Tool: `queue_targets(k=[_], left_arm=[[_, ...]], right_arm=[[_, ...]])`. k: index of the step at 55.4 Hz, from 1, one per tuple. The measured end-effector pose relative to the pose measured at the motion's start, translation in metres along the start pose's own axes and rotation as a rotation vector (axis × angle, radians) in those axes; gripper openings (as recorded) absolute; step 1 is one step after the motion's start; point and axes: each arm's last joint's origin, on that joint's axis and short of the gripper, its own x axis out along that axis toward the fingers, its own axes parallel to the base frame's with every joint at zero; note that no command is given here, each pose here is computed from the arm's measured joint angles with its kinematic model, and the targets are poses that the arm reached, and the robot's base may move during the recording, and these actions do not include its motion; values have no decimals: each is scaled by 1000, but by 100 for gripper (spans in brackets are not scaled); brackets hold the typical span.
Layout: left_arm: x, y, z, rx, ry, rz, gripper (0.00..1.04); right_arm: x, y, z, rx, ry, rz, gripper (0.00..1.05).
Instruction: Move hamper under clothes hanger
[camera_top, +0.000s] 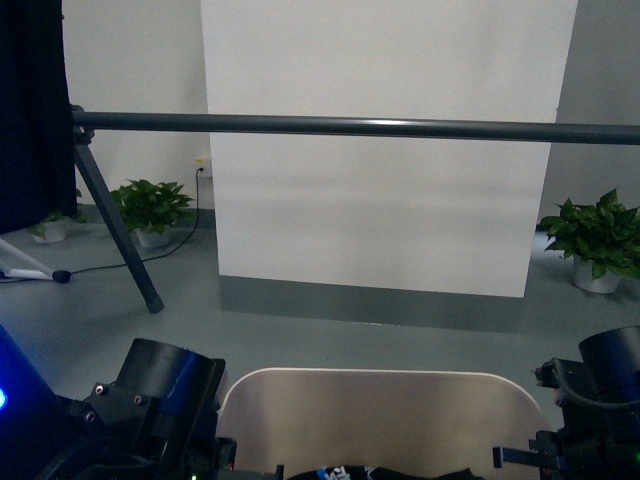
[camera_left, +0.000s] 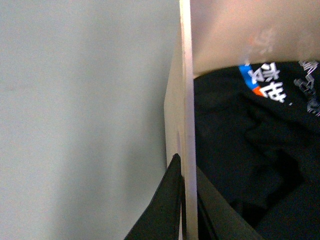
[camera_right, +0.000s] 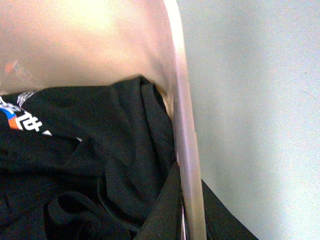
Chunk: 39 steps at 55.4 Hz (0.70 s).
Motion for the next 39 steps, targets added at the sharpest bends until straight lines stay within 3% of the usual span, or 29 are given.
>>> queue_targets(k=[16,39], left_arm=[[23,-7,32,51,-12,-3,4],[67,-18,34,111,67,48,4]], right_arm=[[12,-3,20,79,3,-24,2],[45,-4,17,90,72,-57,2]])
